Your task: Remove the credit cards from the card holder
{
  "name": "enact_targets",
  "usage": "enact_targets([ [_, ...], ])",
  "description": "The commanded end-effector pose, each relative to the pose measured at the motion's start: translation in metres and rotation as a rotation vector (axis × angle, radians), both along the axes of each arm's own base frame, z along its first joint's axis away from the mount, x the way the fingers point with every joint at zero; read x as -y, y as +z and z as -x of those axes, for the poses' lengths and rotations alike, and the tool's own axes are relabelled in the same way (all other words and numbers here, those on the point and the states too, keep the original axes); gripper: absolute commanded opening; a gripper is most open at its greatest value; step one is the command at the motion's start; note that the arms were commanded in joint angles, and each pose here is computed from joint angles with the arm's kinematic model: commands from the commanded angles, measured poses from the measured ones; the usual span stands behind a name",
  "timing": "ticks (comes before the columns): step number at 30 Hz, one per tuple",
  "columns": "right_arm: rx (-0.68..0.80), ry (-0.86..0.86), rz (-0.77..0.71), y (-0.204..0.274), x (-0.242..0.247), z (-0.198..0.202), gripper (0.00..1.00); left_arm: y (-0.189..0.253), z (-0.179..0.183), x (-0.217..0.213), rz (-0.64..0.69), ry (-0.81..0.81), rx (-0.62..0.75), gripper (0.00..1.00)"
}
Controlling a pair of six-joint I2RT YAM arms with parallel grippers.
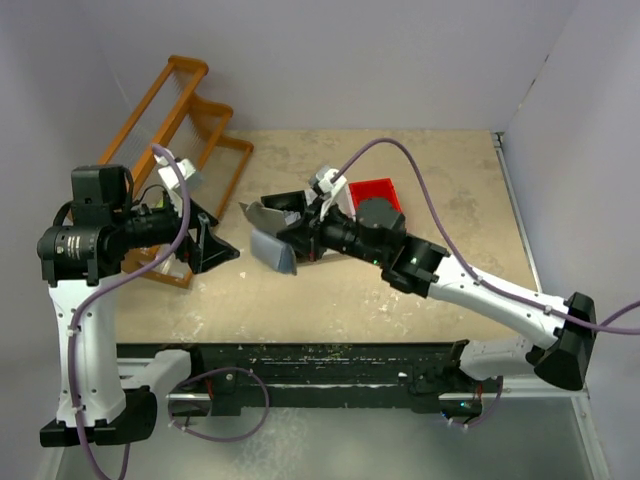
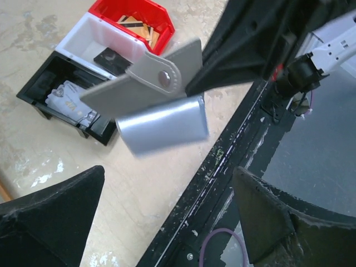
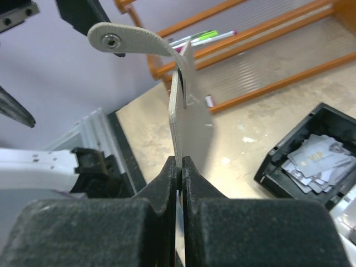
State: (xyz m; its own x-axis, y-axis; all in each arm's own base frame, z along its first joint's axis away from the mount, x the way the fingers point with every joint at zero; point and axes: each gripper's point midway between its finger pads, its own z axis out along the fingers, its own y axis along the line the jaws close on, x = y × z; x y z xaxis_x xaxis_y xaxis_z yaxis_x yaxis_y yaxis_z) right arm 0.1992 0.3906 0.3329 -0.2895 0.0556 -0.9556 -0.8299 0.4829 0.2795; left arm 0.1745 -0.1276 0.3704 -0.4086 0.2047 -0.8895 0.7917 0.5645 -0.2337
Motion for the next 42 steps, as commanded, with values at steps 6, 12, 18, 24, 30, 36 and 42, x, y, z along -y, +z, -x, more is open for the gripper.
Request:
enact_targets([
  [6, -0.102, 0.598, -0.187, 0.047, 0.001, 0.075, 0.0, -0.009, 0.021, 0.012, 0.019, -0.159, 0.123, 0.94],
  [12, -0.137, 0.741, -0.203, 0.053, -0.001, 0.091, 0.0, -0.025, 0.011, 0.006, -0.035, -0.147, 0.154, 0.88],
  [18, -0.143, 0.763, -0.198, 0.058, -0.003, 0.093, 0.0, -0.017, 0.02, 0.007, -0.044, -0.17, 0.249, 0.9],
  [24, -0.171, 0.811, -0.225, 0.064, -0.014, 0.091, 0.0, -0.016, 0.04, 0.028, 0.137, -0.304, 0.14, 0.58],
  [30, -0.173, 0.807, -0.258, 0.072, -0.017, 0.088, 0.03, -0.017, 0.039, 0.03, 0.19, -0.307, 0.042, 0.0],
  [36, -0.196, 0.801, -0.286, 0.057, -0.001, 0.1, 0.65, 0.009, 0.035, 0.039, 0.343, -0.302, -0.109, 0.0],
  [42, -0.181, 0.72, -0.368, 0.049, 0.023, 0.109, 0.67, 0.032, 0.024, 0.042, 0.439, -0.262, -0.246, 0.0],
])
